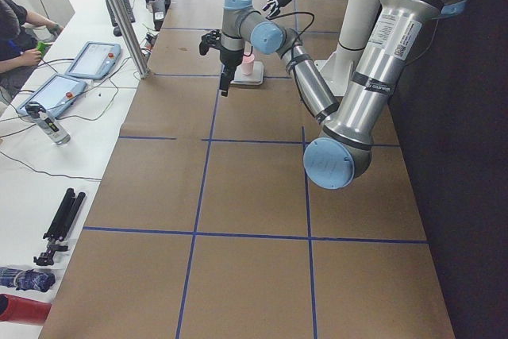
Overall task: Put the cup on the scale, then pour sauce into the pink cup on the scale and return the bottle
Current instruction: 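Withdraw the left arm while the right gripper approaches the glass bottle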
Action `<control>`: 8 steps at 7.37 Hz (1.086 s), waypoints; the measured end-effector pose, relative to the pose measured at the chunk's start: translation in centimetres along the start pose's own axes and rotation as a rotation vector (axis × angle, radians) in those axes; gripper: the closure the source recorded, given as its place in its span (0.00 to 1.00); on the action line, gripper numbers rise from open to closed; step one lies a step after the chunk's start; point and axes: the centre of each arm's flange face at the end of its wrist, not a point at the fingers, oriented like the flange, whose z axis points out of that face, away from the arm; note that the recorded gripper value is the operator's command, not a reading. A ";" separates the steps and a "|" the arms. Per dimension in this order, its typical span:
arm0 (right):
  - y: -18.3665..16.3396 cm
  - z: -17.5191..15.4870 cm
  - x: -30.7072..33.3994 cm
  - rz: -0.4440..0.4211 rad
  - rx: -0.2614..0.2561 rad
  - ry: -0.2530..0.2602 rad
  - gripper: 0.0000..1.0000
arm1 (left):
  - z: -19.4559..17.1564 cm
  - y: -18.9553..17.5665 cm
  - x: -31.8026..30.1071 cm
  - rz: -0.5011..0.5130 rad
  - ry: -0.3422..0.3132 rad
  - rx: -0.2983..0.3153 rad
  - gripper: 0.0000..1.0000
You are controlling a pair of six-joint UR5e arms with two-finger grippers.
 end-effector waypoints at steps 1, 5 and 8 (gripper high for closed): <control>0.5 0.8 -0.4 0.009 0.009 -0.019 0.00 | 0.2 -0.4 -1.5 0.015 -0.017 0.000 0.00; 0.8 1.7 -0.4 -0.025 0.056 -0.011 0.00 | 0.6 -1.1 -3.1 0.019 -0.036 -0.002 0.00; 0.6 2.0 0.0 -0.052 0.084 0.009 0.00 | 0.7 -1.2 -3.2 0.018 -0.037 -0.004 0.00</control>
